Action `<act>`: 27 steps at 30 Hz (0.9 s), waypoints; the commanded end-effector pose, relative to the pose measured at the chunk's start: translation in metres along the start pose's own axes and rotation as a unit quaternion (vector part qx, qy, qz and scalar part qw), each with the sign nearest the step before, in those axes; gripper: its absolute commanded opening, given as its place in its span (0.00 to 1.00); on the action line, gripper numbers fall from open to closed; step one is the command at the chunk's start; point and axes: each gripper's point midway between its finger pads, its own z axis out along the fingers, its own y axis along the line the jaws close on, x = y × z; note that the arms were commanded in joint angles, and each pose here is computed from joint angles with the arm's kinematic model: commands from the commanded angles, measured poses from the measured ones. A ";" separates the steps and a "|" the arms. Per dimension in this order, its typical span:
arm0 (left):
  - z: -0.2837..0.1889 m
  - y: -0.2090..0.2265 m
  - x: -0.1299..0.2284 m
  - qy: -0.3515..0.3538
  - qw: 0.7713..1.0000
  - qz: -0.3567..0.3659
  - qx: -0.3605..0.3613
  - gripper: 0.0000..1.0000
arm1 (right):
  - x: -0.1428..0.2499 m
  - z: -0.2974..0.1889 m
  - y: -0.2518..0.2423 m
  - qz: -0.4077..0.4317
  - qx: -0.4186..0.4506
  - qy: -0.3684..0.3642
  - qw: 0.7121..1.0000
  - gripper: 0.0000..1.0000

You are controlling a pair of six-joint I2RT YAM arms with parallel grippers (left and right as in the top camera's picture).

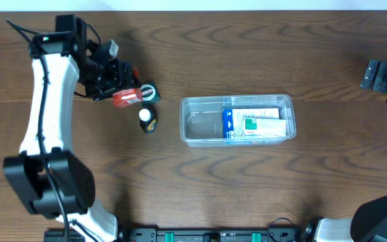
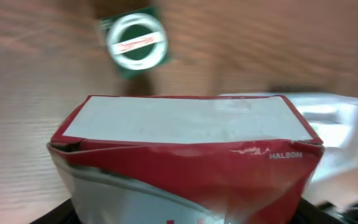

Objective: Pack container
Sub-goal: 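Grasp the red Panadol box with the left gripper and lift, then carry the red box over the container's left end with the left gripper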

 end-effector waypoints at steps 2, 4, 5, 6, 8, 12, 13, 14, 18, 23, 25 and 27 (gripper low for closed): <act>-0.015 -0.050 0.008 -0.013 0.997 0.041 0.064 0.71 | 0.000 0.002 -0.002 0.009 0.001 0.002 1.000 0.99; -0.009 -0.063 0.011 -0.006 0.996 0.051 0.067 0.71 | 0.000 0.002 -0.002 0.009 0.001 0.002 1.000 0.99; -0.004 -0.070 0.013 -0.002 0.996 0.058 0.069 0.71 | 0.000 0.002 -0.002 0.008 0.001 0.001 1.000 0.99; 0.002 -0.079 0.015 0.002 0.995 0.066 0.072 0.71 | 0.000 0.002 -0.002 0.009 0.001 0.001 1.000 0.99; 0.016 -0.101 0.020 0.009 0.993 0.089 0.078 0.71 | 0.000 0.002 -0.002 0.008 0.001 0.002 1.000 0.99; 0.040 -0.128 0.029 0.014 0.991 0.118 0.060 0.71 | 0.000 0.002 -0.002 0.009 0.001 0.002 1.000 0.99; 0.047 -0.132 0.031 0.015 0.991 0.122 0.045 0.71 | 0.000 0.002 -0.002 0.009 0.001 0.001 1.000 0.99; 0.053 -0.134 0.035 0.017 0.992 0.126 0.028 0.71 | 0.000 0.002 -0.002 0.009 0.001 0.002 1.000 0.99; 0.076 -0.136 0.049 0.019 0.991 0.120 -0.049 0.71 | 0.000 0.002 -0.002 0.009 0.001 0.001 1.000 0.99; 0.104 -0.137 0.064 0.019 0.986 0.109 -0.121 0.71 | 0.000 0.002 -0.002 0.009 0.001 0.002 1.000 0.99; 0.117 -0.140 0.069 0.022 0.986 0.101 -0.132 0.71 | 0.000 0.002 -0.002 0.009 0.001 0.001 1.000 0.99; 0.132 -0.144 0.074 0.030 0.986 0.096 -0.134 0.71 | 0.000 0.002 -0.002 0.009 0.001 0.002 1.000 0.99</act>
